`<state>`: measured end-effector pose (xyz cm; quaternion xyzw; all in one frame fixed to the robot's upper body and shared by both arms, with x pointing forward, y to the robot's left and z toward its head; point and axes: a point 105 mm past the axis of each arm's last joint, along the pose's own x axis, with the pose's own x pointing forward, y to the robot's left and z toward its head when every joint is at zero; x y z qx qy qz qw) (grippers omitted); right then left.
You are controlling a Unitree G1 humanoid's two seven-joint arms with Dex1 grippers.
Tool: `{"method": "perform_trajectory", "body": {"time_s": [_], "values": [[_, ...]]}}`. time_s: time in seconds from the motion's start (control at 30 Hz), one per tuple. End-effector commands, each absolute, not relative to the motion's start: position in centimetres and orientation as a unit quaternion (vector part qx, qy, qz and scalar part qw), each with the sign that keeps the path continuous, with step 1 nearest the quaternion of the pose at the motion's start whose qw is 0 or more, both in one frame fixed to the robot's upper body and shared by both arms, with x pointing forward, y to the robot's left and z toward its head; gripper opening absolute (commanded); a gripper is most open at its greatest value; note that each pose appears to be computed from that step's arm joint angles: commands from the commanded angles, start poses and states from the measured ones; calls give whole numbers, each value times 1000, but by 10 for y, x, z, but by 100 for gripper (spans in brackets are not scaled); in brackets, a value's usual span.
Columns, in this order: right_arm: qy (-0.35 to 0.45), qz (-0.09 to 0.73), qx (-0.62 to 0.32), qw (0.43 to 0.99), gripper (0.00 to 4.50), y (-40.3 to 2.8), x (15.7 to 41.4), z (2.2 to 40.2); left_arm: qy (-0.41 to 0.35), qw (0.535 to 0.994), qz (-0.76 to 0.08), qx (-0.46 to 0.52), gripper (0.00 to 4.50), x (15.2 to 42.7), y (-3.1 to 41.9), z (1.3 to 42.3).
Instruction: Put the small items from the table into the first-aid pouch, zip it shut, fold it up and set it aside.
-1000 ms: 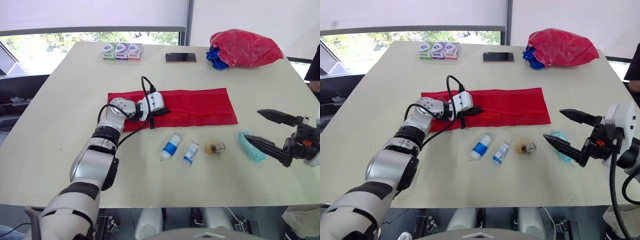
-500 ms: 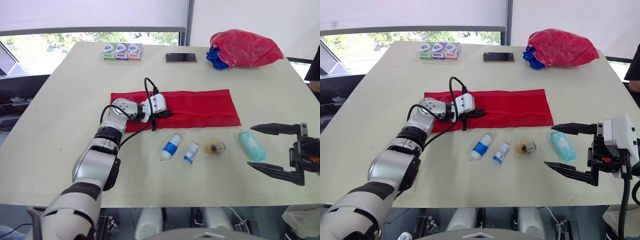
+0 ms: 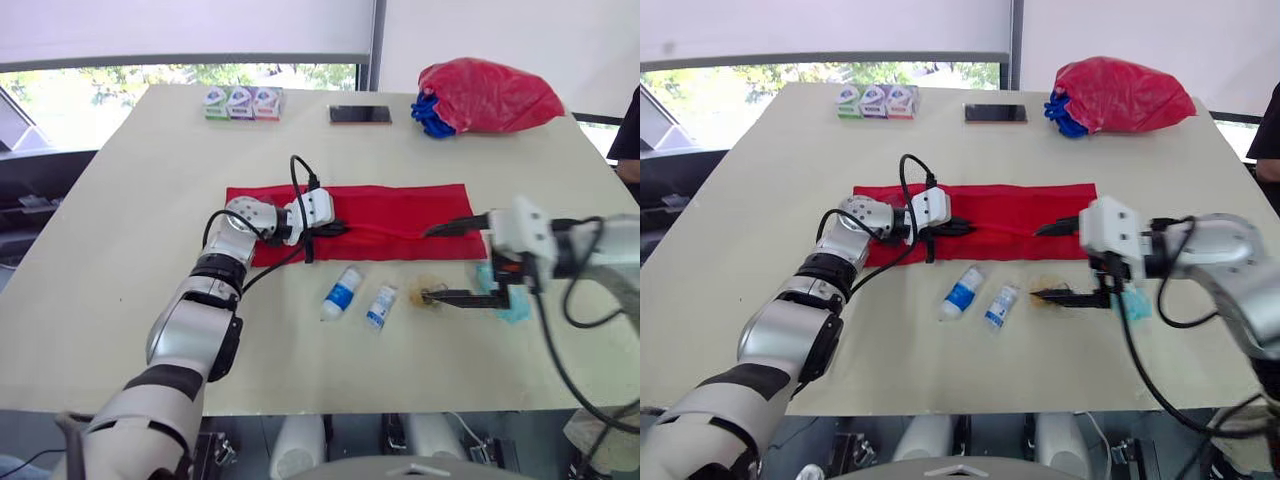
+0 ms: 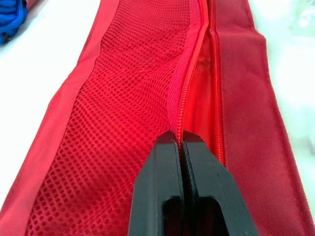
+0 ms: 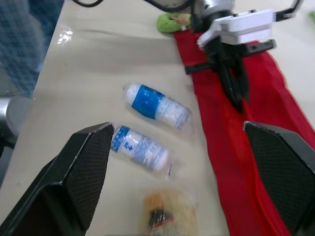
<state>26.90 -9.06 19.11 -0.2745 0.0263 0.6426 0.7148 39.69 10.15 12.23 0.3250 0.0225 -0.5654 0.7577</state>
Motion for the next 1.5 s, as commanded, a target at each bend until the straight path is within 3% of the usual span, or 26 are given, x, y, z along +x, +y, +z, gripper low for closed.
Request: {"method": "perform_trajectory", "body": {"time_s": [0.03, 0.17, 0.43, 0.57, 0.8, 0.9, 1.0, 1.03, 1.1, 1.17, 1.37, 1.5], "values": [[31, 651, -315, 690, 450, -73, 282, 184, 2, 765, -554, 329, 8, 402, 101, 136], [47, 664, -317, 675, 450, -36, 296, 178, 1, 767, -552, 326, 8, 402, 101, 137], [96, 672, -359, 641, 450, -2, 306, 149, 1, 772, -547, 322, 8, 404, 101, 138], [131, 671, -381, 623, 450, -2, 307, 121, 1, 772, -548, 322, 8, 404, 100, 138], [131, 674, -373, 625, 450, 2, 308, 107, 4, 772, -548, 323, 8, 404, 101, 138], [126, 677, -361, 629, 369, 1, 305, 111, 4, 772, -548, 323, 0, 404, 101, 138], [133, 671, -353, 638, 203, -4, 305, 118, 5, 772, -548, 323, 0, 404, 102, 138], [132, 668, -350, 643, 179, -5, 305, 122, 5, 772, -548, 323, 0, 404, 102, 138], [130, 664, -345, 650, 81, -5, 305, 127, 6, 772, -548, 322, 0, 404, 102, 137], [131, 654, -331, 668, 15, -9, 305, 138, 5, 772, -548, 321, 0, 404, 101, 137], [168, 610, -265, 728, 4, -33, 304, 157, -6, 781, -548, 301, 0, 406, 97, 144], [219, 503, -254, 796, 4, -69, 326, 148, -12, 787, -552, 274, 0, 406, 93, 151]]}}
